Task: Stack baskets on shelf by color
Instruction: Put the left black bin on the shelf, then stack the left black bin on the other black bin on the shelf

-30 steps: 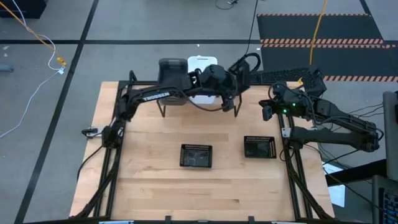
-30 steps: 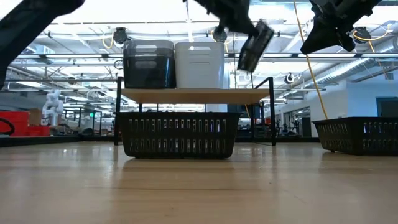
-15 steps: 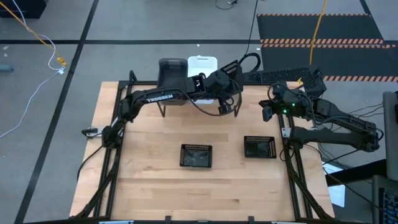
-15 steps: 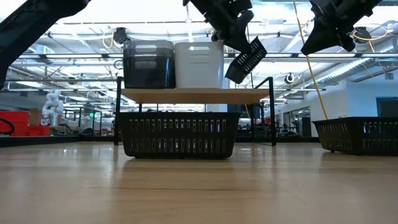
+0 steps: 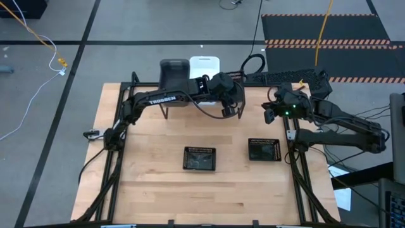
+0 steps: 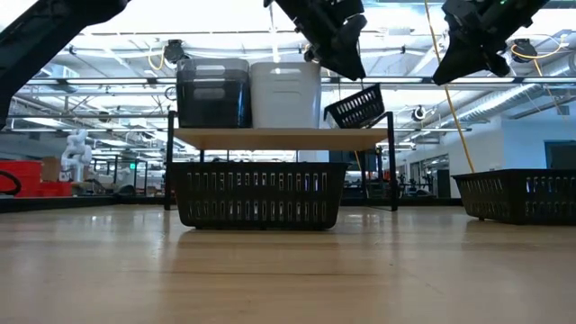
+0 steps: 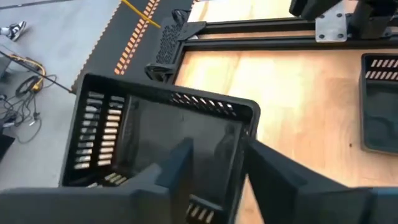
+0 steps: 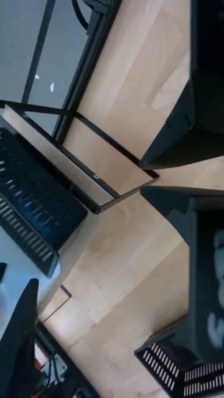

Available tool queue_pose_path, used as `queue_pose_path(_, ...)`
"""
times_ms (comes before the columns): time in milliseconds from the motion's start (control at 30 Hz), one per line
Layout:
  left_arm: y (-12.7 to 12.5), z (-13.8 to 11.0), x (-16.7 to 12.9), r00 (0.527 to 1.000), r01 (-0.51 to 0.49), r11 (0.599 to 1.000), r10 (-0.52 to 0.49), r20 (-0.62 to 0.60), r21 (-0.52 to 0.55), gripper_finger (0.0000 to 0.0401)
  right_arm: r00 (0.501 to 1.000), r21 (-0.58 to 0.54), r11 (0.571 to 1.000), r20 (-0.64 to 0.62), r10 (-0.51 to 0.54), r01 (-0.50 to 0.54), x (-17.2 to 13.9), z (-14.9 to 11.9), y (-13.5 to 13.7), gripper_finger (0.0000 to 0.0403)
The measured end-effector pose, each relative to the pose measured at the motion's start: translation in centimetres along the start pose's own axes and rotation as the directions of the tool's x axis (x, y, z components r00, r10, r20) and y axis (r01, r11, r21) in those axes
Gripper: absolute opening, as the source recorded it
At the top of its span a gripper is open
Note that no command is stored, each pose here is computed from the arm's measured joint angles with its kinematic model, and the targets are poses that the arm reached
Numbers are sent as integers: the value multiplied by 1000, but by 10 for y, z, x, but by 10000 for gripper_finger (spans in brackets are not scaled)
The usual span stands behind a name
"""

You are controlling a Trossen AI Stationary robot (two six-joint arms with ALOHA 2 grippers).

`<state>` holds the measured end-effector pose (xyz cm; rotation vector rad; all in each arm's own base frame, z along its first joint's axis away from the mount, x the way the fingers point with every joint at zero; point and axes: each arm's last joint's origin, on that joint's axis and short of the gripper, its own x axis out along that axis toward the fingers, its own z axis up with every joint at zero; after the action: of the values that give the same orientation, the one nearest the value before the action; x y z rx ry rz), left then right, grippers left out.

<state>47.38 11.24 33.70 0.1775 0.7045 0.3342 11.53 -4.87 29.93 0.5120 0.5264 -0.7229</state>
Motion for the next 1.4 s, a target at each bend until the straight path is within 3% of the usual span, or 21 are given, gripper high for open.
queue_pose_path(167, 0, 3, -1, 999, -24, 1000, 24, 22, 1, 206, 994, -39, 996, 75, -79, 82, 11, 8, 4, 47)
queue_pose_path(267, -1, 15, -13, 997, -38, 999, 36, 73, 28, 225, 975, -76, 986, 174, -136, 151, 19, 20, 6, 47)
queue_pose_path(333, -3, 26, -26, 990, -54, 997, 47, 132, 49, 231, 971, -98, 985, 208, -118, 141, 27, 28, 7, 47)
queue_pose_path(600, -10, 41, -86, 985, -50, 997, 39, 170, 58, 234, 987, -81, 992, 135, -84, 96, 72, 44, -1, 47)
queue_pose_path(700, -9, 32, -117, 998, 1, 1000, -1, 70, 5, 234, 993, -77, 995, 111, -48, 57, 83, 47, -4, 47)
queue_pose_path(767, -11, 19, -134, 995, 83, 996, -84, -57, -10, 234, 992, -72, 997, 123, -4, 13, 82, 49, -2, 47)
queue_pose_path(833, -19, 1, -140, 961, 140, 990, -138, -241, -10, 229, 989, -67, 997, 139, 40, -31, 76, 49, 1, 47)
queue_pose_path(933, -34, -23, -148, 856, 176, 984, -166, -491, -26, 207, 982, -63, 994, 161, 99, -90, 61, 48, 4, 47)
queue_pose_path(1000, -53, -28, -144, 839, 243, 970, -222, -497, -23, 185, 975, -63, 992, 186, 123, -113, 50, 48, 6, 47)
queue_pose_path(1067, -75, -38, -148, 799, 395, 917, -309, -516, 61, 160, 965, -70, 989, 217, 145, -133, 40, 48, 7, 47)
queue_pose_path(1133, -100, -50, -149, 764, 521, 827, -340, -548, 213, 134, 958, -79, 986, 239, 159, -144, 33, 47, 7, 47)
queue_pose_path(1233, -126, -84, -140, 671, 654, 672, -305, -676, 346, 106, 950, -95, 984, 262, 171, -151, 25, 47, 6, 47)
queue_pose_path(1300, -139, -105, -127, 638, 709, 577, -279, -718, 405, 96, 949, -99, 984, 263, 172, -151, 22, 46, 6, 47)
queue_pose_path(1400, -155, -135, -115, 564, 805, 368, -232, -792, 466, 96, 953, -100, 980, 236, 189, -170, 22, 44, 6, 47)
